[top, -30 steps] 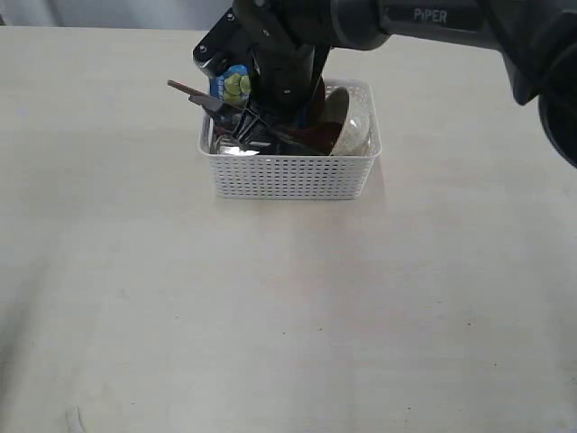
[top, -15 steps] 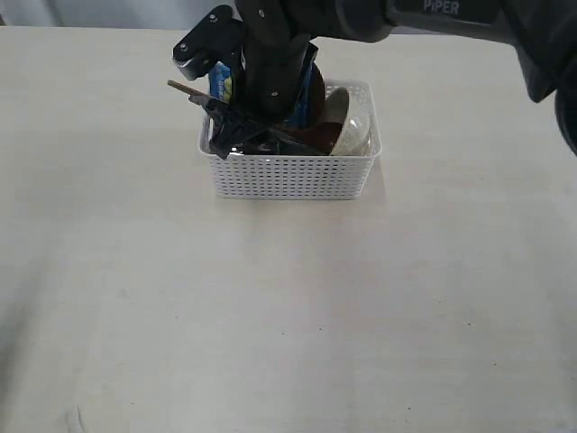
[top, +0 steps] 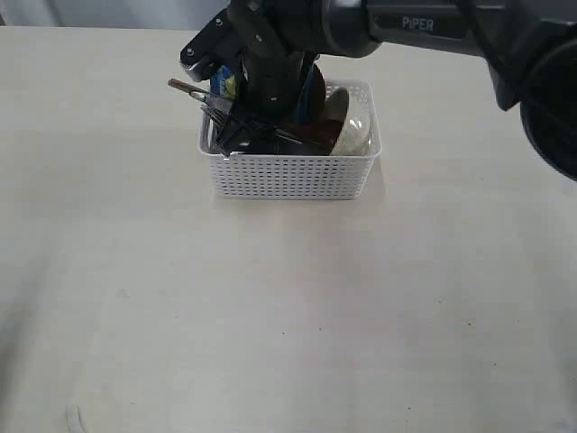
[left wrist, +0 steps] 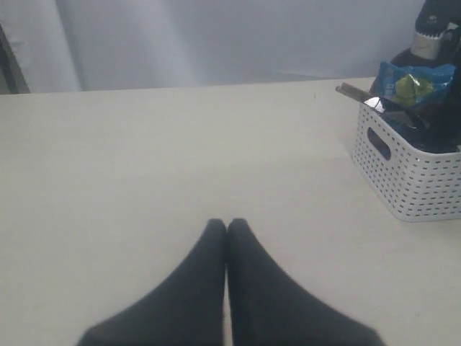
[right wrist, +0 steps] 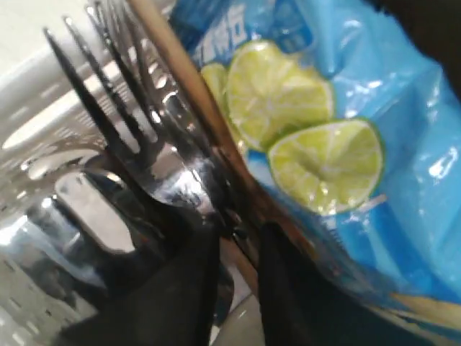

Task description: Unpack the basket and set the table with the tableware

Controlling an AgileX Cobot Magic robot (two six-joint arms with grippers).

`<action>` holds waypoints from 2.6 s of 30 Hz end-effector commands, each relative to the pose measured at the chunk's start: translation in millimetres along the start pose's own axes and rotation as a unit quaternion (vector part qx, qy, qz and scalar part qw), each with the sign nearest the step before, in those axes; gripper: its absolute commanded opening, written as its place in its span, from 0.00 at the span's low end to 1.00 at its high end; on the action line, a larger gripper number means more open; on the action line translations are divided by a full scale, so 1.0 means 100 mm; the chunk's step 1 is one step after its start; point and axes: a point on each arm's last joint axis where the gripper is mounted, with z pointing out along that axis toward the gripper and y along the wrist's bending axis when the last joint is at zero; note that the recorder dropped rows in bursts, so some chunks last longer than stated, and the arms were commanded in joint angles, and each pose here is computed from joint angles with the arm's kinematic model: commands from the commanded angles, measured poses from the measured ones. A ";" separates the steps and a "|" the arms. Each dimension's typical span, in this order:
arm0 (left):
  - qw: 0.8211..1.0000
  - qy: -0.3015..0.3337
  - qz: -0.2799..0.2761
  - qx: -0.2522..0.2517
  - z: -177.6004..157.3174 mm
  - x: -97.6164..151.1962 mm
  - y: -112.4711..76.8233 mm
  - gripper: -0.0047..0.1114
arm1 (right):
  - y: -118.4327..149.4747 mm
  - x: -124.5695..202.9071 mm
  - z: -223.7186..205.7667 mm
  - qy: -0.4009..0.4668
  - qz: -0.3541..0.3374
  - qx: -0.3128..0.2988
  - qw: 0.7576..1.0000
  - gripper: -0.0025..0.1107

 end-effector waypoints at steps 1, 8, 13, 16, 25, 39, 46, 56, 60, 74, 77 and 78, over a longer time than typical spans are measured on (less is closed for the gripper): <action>1.000 -0.001 0.002 0.003 0.00 0.00 0.00 0.04 | 0.02 0.07 0.11 0.026 -0.006 0.002 1.000 0.02; 1.000 -0.001 0.002 0.003 0.00 0.00 0.00 0.04 | -0.12 0.05 0.01 0.015 0.017 0.062 0.998 0.02; 1.000 -0.001 0.002 0.003 0.00 0.00 0.00 0.04 | -0.12 0.02 -0.11 0.003 0.021 0.049 0.999 0.02; 1.000 -0.001 0.002 0.003 0.00 0.00 0.00 0.04 | -0.08 0.00 -0.22 -0.007 0.013 0.012 1.000 0.08; 1.000 -0.001 0.002 0.003 0.00 0.00 0.00 0.04 | 0.08 0.00 -0.16 -0.009 -0.016 -0.071 0.997 0.53; 1.000 -0.001 0.002 0.003 0.00 0.00 0.00 0.04 | -0.03 0.01 0.04 -0.005 0.012 0.019 1.000 0.10; 1.000 -0.001 0.002 0.003 0.00 0.00 0.00 0.04 | -0.05 0.00 0.00 -0.009 0.014 0.023 1.000 0.02; 1.000 -0.001 0.002 0.003 0.00 0.00 0.00 0.04 | -0.12 -0.05 -0.25 -0.033 0.023 0.031 0.999 0.02; 1.000 -0.001 0.002 0.003 0.00 0.00 0.00 0.04 | -0.20 -0.07 -0.44 -0.055 0.030 0.037 0.997 0.02; 1.000 -0.001 0.002 0.003 0.00 0.00 0.00 0.04 | -0.17 -0.08 -0.52 -0.063 0.035 -0.006 0.997 0.47; 1.000 -0.001 0.002 0.003 0.00 0.00 0.00 0.04 | -0.18 -0.06 -0.50 -0.056 0.035 -0.003 0.998 0.40; 1.000 -0.001 0.002 0.003 0.00 0.00 0.00 0.04 | -0.19 -0.05 -0.47 -0.047 0.031 -0.002 0.998 0.40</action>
